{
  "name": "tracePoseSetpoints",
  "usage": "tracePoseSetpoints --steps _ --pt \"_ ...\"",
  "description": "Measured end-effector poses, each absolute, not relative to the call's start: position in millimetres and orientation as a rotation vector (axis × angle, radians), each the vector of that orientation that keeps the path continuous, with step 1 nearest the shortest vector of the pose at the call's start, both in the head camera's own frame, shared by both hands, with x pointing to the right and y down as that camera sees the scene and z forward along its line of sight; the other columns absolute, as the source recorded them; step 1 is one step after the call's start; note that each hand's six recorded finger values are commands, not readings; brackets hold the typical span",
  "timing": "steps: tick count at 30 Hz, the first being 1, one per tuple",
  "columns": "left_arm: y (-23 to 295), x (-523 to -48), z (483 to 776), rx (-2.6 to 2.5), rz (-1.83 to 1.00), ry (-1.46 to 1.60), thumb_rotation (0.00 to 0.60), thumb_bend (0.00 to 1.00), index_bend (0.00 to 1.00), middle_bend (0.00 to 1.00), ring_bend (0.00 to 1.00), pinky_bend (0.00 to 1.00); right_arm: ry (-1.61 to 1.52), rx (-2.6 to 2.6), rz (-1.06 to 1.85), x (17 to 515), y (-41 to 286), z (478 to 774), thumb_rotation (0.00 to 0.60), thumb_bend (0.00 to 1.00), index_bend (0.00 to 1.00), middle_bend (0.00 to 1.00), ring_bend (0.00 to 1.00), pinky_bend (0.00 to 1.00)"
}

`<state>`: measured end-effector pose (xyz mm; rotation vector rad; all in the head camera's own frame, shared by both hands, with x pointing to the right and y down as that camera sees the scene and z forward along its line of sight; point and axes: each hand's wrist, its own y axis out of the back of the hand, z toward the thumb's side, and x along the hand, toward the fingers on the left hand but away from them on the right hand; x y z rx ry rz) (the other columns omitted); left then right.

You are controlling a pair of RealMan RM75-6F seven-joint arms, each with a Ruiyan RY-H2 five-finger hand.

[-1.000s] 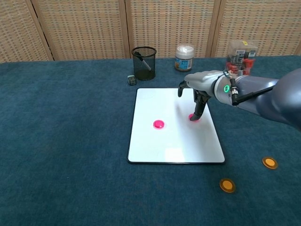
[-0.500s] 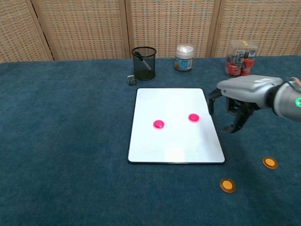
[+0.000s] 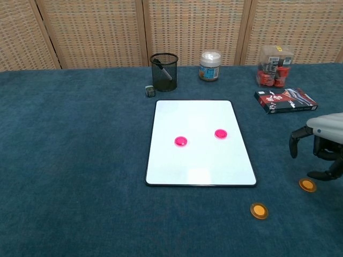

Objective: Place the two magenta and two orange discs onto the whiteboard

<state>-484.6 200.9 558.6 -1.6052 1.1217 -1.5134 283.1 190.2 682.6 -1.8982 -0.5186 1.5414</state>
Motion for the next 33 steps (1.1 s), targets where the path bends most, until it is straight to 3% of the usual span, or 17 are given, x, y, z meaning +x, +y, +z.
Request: tracePoseSetpoints --steps 9,33 --pt "201 -483 561 -1.603 -1.521 1.112 0.600 0.00 0.00 0.00 0.00 0.00 -0.515 -1.914 1.554 304 205 696 0.600 0.34 0.40 0.94 0.98 1.00" --pt "202 -482 562 -1.604 -1.525 1.115 0.600 0.00 0.00 0.00 0.00 0.00 -0.473 -1.926 1.534 292 215 709 0.600 0.34 0.41 0.94 0.98 1.00"
